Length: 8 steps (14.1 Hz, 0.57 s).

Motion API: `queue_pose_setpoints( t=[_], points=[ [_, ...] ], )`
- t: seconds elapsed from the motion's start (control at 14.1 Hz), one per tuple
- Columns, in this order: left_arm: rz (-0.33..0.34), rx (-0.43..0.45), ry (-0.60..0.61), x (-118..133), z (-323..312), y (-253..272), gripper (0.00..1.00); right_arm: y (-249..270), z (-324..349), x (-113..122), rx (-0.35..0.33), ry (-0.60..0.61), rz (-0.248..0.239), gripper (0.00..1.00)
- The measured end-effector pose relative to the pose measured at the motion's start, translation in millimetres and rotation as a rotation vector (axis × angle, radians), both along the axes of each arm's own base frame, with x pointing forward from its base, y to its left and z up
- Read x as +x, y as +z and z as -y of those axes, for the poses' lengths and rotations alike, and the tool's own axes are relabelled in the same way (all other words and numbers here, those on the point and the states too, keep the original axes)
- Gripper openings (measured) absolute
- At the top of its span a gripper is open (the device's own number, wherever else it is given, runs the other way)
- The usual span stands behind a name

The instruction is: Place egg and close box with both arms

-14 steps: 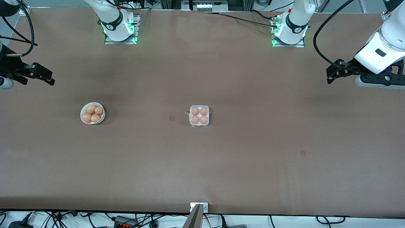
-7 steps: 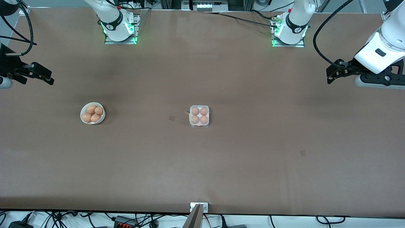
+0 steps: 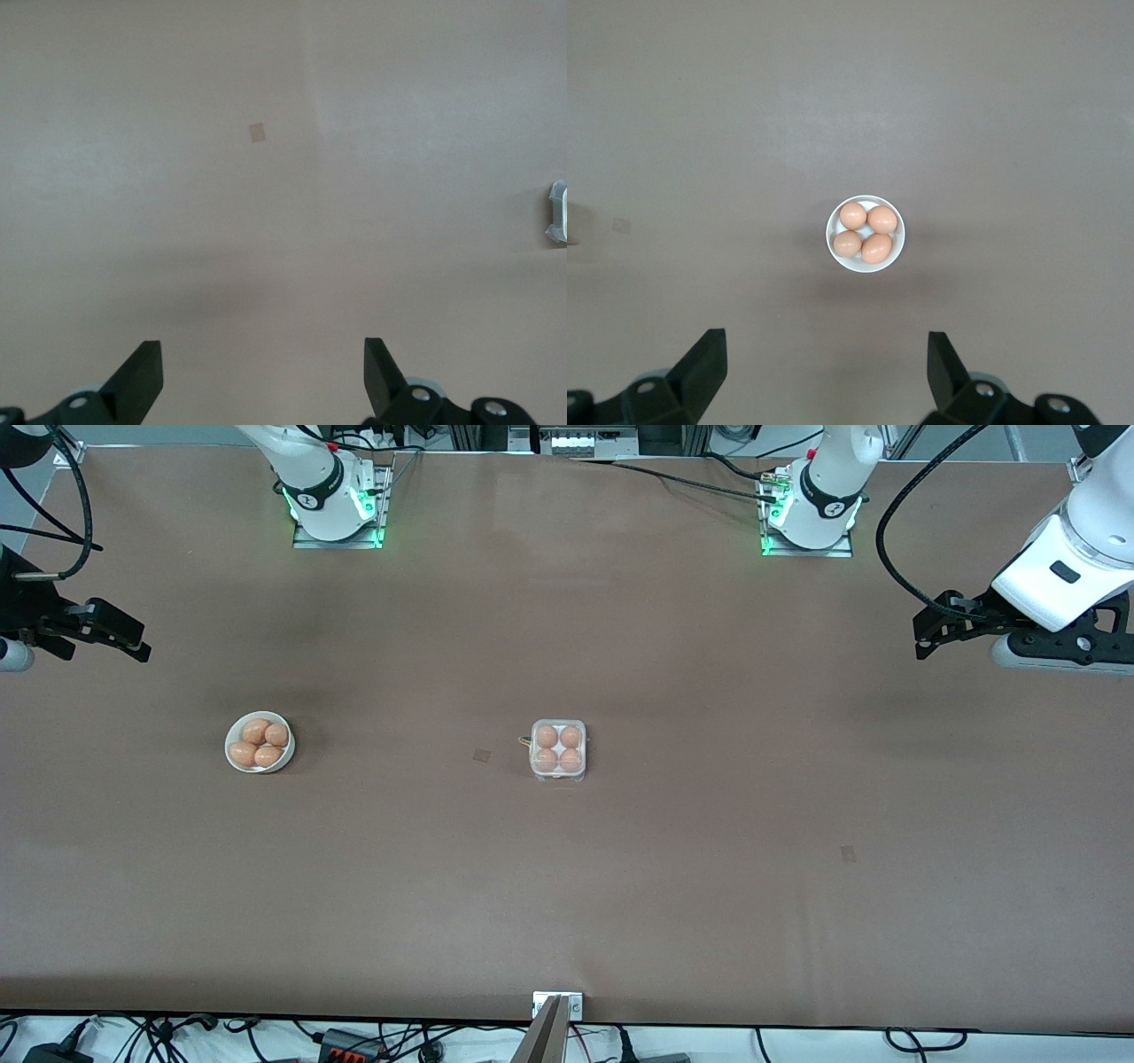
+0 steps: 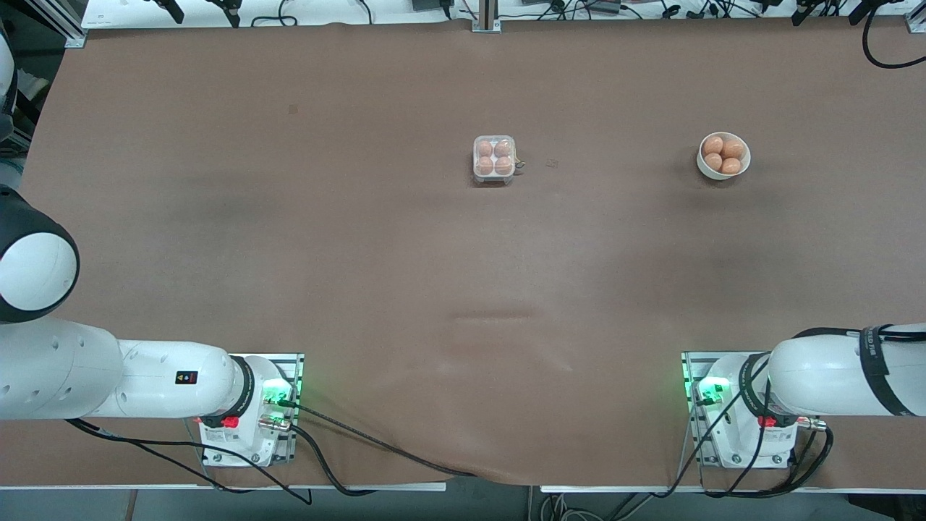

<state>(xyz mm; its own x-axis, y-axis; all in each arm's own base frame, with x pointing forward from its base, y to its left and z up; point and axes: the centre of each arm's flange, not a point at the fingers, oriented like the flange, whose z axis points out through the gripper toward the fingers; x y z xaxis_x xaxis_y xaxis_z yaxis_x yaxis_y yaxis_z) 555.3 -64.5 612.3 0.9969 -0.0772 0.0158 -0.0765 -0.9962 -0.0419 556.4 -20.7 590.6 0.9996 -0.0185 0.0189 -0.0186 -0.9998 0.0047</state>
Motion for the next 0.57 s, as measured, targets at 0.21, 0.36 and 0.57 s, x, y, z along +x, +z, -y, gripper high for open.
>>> queue_pose_setpoints(
  t=[0.21,0.36,0.57],
  points=[
    [-0.002,0.000,0.000,-0.2,0.1,-0.1,1.00,-0.5,-0.1,-0.6,0.000,0.000,-0.006,1.00],
    [-0.002,0.000,0.000,-0.2,0.2,-0.2,1.00,-0.6,-0.2,-0.7,0.000,0.000,-0.007,1.00],
    [-0.002,0.000,0.000,-0.2,0.1,-0.2,1.00,-0.7,-0.2,-0.8,0.000,0.000,-0.007,1.00]
  ],
)
